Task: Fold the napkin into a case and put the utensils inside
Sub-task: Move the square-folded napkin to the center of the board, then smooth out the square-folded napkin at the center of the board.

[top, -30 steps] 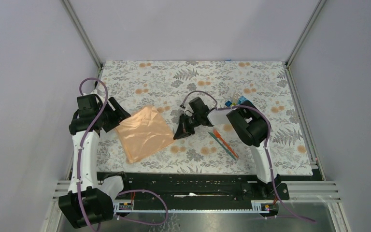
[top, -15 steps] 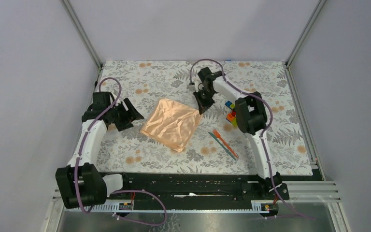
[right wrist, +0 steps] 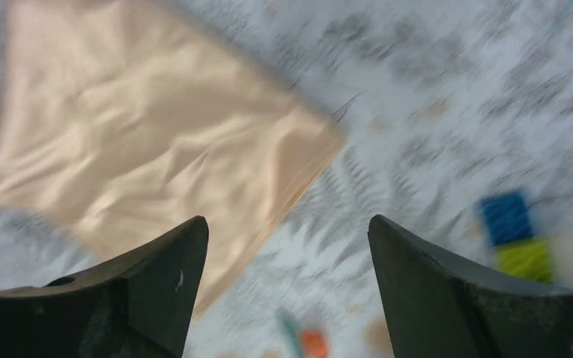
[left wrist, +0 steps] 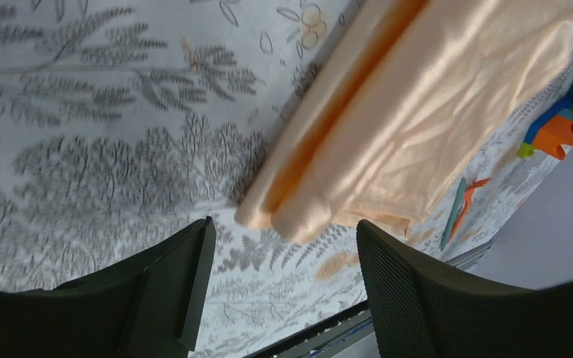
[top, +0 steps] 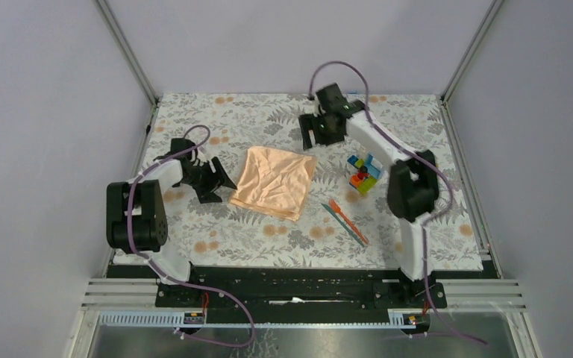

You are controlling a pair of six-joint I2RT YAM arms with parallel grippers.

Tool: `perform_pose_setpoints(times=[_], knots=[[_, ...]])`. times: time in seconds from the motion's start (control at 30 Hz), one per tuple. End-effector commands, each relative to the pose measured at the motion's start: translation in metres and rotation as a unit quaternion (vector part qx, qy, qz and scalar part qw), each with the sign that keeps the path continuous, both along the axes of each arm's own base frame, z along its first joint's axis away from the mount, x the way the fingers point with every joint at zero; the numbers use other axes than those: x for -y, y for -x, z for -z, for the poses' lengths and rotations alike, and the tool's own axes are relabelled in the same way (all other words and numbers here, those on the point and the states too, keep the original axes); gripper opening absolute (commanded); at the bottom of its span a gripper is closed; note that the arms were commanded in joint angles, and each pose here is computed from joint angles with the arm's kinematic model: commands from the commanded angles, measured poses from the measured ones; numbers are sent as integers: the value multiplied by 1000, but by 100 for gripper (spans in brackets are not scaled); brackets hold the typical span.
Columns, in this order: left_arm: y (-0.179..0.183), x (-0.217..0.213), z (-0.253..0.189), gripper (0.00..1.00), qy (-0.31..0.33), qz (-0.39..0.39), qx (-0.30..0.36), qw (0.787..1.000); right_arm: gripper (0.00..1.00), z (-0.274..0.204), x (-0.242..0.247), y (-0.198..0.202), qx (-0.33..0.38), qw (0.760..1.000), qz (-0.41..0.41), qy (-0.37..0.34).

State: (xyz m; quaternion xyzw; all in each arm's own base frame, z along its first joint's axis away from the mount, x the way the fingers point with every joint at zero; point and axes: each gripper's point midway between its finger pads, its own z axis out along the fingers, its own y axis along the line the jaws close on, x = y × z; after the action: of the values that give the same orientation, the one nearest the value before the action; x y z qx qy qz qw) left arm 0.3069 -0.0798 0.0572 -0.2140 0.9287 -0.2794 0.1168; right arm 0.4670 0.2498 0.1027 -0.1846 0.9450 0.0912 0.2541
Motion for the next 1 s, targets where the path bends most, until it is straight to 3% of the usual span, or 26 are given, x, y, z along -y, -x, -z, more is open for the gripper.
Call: perform_pose_setpoints(times=[0.0,0.1,0.23,0.33,0.5,0.67,0.8,0.87,0.97], knots=[[-24,9,5,75,10,46,31,998,85,-53,-49,86,-78,962,28,-261],[-25,15,13,76,8,69,29,997,83,-42,-62,141,-159,923,15,-350],[-22,11,28,74,-27,75,17,997,75,-12,-66,183,-226,902,6,-369],[-13,9,39,64,-33,72,1,997,73,13,-57,193,-231,912,17,-338],[13,16,58,42,-6,32,-44,999,73,36,-37,172,-203,936,44,-284],[50,39,53,31,72,-38,-46,996,71,33,-36,147,-172,952,34,-252],[67,62,24,33,115,-47,-7,992,71,28,-31,135,-144,964,30,-220],[73,66,7,43,122,-36,11,992,71,23,-30,131,-126,969,16,-209],[63,48,-17,64,78,-40,50,995,74,9,-45,136,-91,977,-31,-192]])
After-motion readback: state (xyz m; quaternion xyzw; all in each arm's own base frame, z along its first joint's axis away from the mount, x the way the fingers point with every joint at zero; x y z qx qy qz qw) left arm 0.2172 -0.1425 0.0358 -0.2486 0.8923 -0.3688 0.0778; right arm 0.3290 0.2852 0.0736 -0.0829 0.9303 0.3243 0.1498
